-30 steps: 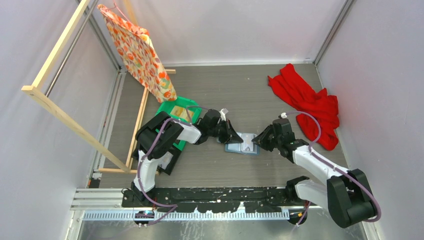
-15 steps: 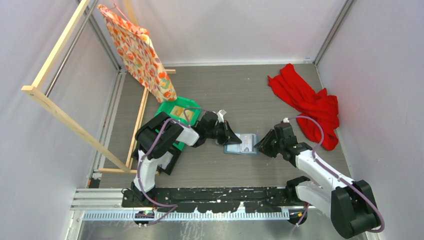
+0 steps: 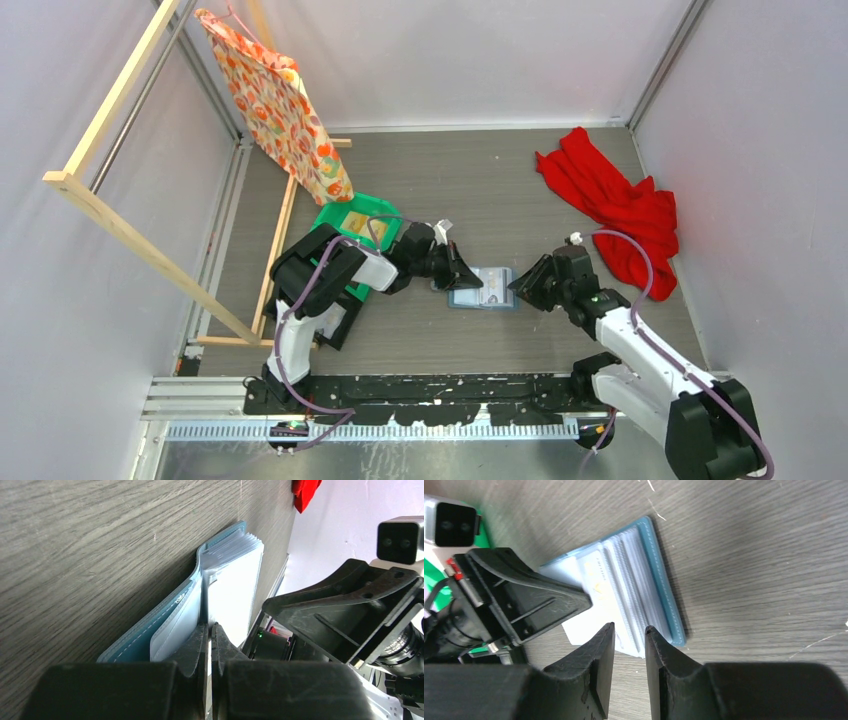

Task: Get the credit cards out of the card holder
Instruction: Remove the credit card from the card holder.

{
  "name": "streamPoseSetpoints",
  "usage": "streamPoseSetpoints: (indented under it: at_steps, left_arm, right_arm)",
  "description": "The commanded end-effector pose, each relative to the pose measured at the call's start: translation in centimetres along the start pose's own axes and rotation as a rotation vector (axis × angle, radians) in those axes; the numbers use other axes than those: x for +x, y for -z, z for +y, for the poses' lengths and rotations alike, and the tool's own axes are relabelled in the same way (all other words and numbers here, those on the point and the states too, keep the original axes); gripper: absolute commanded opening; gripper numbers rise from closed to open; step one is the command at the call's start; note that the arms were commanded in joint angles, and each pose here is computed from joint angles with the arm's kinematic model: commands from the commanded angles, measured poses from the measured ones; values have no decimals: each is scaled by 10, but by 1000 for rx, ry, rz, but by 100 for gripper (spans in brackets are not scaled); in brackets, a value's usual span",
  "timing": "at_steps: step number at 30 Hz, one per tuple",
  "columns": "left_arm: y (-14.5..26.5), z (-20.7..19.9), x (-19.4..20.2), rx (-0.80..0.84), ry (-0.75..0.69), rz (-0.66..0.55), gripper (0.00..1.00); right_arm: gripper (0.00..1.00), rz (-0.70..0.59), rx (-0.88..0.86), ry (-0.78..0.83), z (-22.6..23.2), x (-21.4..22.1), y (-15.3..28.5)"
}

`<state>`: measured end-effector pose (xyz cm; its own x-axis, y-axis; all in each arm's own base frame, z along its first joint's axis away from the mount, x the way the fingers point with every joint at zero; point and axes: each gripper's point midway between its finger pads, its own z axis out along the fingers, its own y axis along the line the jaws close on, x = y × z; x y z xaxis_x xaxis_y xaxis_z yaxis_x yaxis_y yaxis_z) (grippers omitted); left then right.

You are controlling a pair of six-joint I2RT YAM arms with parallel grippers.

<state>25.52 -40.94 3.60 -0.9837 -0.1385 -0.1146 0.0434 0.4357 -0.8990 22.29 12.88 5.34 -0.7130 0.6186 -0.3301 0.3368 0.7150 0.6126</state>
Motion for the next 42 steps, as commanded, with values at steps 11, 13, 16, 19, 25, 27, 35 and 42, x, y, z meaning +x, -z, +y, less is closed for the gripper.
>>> streamPoseSetpoints:
  at_steps: [11, 13, 16, 19, 25, 27, 35, 42]
  left_arm:
    - [7, -9, 3, 59, -39, 32, 1]
    - [8, -10, 3, 65, -39, 38, 1]
    - [8, -9, 4, 70, -37, 47, 0]
    - [8, -7, 3, 74, -33, 52, 1]
    - [9, -4, 4, 78, -26, 59, 0]
    - [8, -3, 3, 78, -29, 61, 1]
    - [10, -1, 4, 53, -78, 125, 1]
    - [19, 10, 5, -5, -105, 159, 1]
  right_arm:
    - [34, 10, -186, -20, 37, -3, -15]
    - [34, 9, -178, -17, 36, -3, -17]
    - [34, 17, -162, -6, 32, -2, -20]
    - [34, 34, -149, -2, 27, 3, -24]
    - [34, 47, -130, -4, 20, 7, -30]
    - [36, 42, -105, 12, 14, 6, -31]
    - [31, 79, -57, 43, -1, 15, -39]
    - [23, 82, 7, 62, -16, 17, -46]
